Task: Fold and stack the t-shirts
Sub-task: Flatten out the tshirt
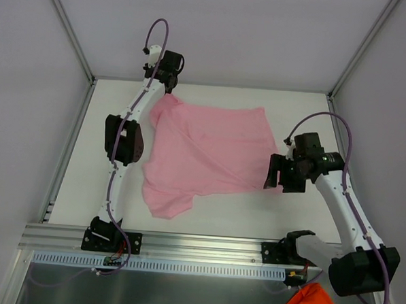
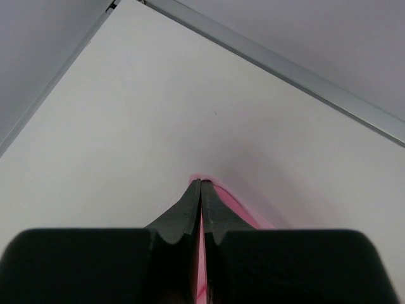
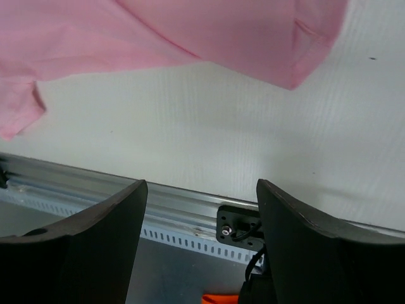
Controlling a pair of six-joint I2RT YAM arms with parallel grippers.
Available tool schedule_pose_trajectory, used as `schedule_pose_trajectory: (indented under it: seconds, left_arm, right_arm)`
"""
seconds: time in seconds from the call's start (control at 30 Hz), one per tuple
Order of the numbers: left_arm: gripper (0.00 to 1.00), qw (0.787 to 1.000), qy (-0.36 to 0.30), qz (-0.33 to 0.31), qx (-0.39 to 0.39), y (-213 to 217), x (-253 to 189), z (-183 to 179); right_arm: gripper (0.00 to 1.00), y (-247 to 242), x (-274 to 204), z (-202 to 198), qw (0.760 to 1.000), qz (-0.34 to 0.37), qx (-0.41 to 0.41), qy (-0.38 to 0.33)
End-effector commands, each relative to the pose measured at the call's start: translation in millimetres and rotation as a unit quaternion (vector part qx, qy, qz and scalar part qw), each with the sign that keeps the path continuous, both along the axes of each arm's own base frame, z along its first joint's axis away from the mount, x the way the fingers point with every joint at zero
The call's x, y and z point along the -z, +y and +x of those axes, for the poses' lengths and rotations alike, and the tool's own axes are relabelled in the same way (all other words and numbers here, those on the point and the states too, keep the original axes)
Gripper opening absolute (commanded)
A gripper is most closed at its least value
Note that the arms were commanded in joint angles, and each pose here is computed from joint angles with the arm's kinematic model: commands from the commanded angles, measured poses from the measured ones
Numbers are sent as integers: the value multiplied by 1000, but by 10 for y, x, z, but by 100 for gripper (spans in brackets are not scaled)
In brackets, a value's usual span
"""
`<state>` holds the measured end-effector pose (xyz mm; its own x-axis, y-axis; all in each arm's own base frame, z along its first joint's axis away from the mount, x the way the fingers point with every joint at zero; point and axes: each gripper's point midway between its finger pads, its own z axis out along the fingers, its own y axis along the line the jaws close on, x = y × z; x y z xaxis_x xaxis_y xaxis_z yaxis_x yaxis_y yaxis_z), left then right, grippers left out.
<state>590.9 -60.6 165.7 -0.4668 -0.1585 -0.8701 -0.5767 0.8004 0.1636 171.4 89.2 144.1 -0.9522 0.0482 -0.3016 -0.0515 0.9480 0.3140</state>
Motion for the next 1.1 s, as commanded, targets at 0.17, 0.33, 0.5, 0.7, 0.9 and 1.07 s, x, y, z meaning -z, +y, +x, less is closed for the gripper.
schedule_pose_trajectory:
  seconds: [0.17, 0.33, 0.5, 0.7, 0.9, 1.07]
  left_arm:
    - [0, 999, -15, -28, -17, 13, -76, -82]
    - [0, 999, -8, -31, -12, -7, -55, -106]
    - [0, 999, -10, -33, -7, -27, -92, -98]
    - [0, 1000, -11, -25, 0, -35, -169, -118]
    - [0, 1000, -18, -23, 5, -24, -292, -146]
    - [0, 999, -20, -28, 8, -36, -331, -158]
  right_arm:
    - [71, -469, 240, 495, 982, -162, 91, 31]
    - [71, -292, 452, 724, 987, -129, 92, 39]
    - [70, -223, 597, 836, 988, -119, 89, 47]
    - [69, -146, 672, 871, 989, -105, 79, 63]
    - [61, -140, 755, 866, 987, -112, 77, 87]
    - [58, -162, 869, 769, 980, -133, 74, 125]
